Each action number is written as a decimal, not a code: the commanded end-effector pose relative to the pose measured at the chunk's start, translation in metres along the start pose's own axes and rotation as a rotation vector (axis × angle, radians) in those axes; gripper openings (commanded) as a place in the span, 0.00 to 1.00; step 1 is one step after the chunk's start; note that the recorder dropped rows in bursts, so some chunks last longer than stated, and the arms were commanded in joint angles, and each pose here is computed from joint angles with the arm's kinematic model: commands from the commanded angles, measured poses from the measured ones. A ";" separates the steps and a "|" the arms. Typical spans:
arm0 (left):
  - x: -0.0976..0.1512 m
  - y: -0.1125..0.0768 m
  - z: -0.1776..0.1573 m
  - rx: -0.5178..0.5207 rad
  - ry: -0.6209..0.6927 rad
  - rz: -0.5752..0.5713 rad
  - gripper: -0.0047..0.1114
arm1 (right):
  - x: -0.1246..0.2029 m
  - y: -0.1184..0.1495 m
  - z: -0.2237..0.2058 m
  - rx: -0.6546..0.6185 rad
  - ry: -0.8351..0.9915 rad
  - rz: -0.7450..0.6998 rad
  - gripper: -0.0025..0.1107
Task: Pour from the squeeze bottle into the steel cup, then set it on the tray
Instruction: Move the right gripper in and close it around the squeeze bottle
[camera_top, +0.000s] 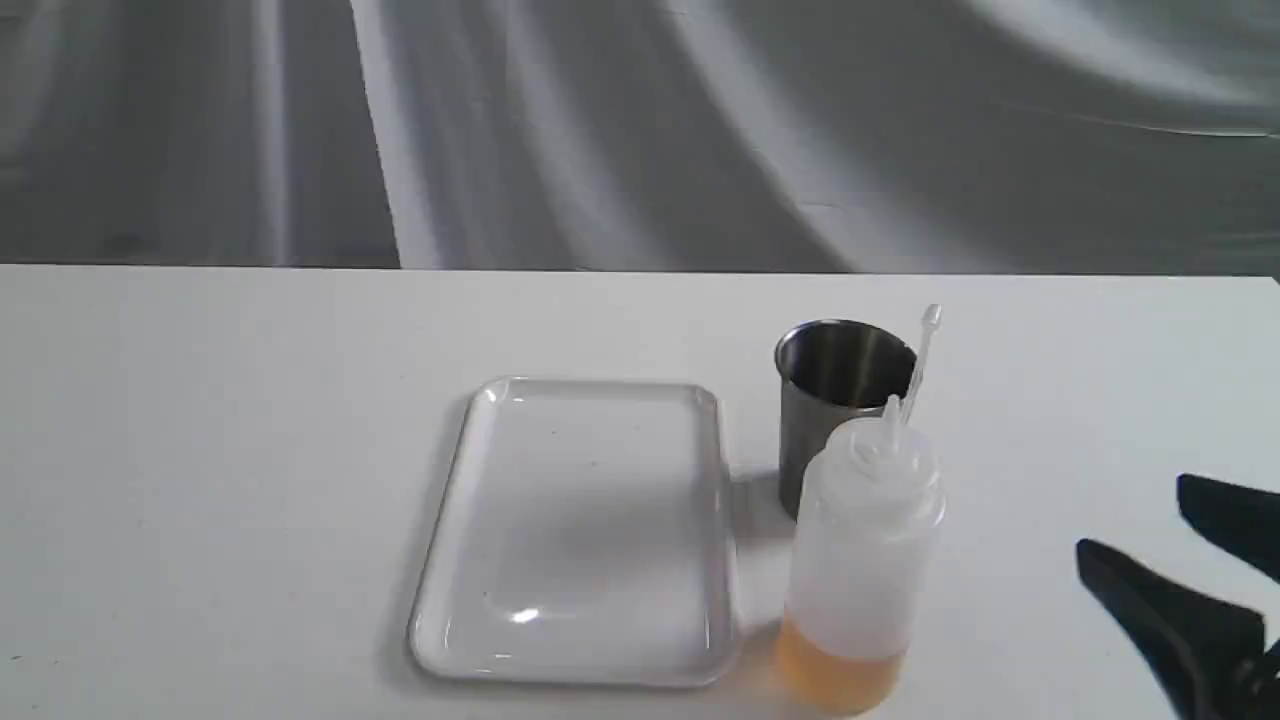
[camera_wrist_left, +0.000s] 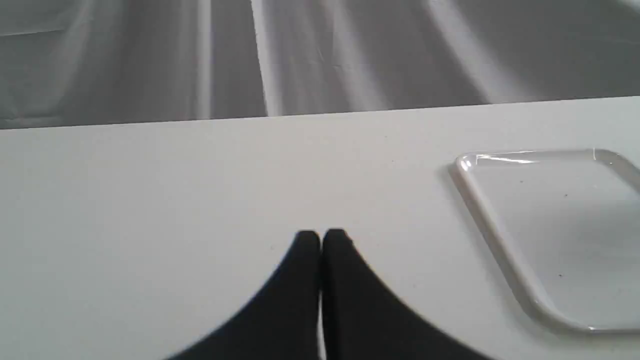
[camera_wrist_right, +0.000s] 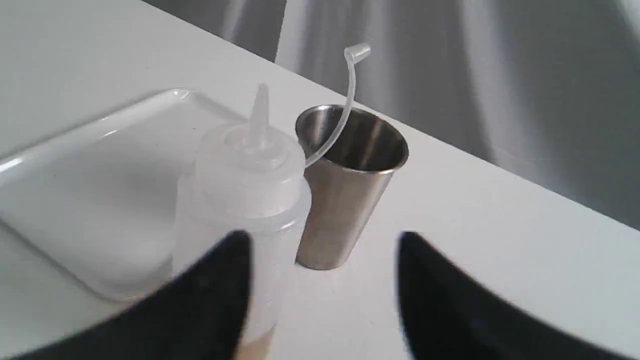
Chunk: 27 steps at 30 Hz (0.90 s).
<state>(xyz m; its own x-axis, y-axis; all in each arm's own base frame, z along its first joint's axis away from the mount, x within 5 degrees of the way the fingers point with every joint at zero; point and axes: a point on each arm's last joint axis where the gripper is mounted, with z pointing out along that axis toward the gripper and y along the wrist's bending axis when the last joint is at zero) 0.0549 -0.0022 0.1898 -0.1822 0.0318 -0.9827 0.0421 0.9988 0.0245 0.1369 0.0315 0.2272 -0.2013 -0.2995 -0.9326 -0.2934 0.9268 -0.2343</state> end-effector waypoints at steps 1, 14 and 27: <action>0.001 0.000 0.000 0.005 -0.006 -0.005 0.04 | -0.002 0.000 -0.001 0.004 -0.036 0.003 0.84; 0.001 0.000 0.000 0.005 -0.006 -0.003 0.04 | 0.006 0.016 0.020 -0.101 0.026 0.100 0.95; 0.001 0.000 0.000 0.005 -0.006 -0.004 0.04 | 0.032 0.027 0.056 -0.163 0.156 0.071 0.95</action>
<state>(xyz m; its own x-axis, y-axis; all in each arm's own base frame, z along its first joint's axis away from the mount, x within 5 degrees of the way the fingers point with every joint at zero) 0.0549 -0.0022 0.1898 -0.1822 0.0318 -0.9827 0.0421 0.9988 0.0245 0.1727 0.0576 0.1786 -0.3745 -0.2698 -0.8871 -0.4027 0.9091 -0.1065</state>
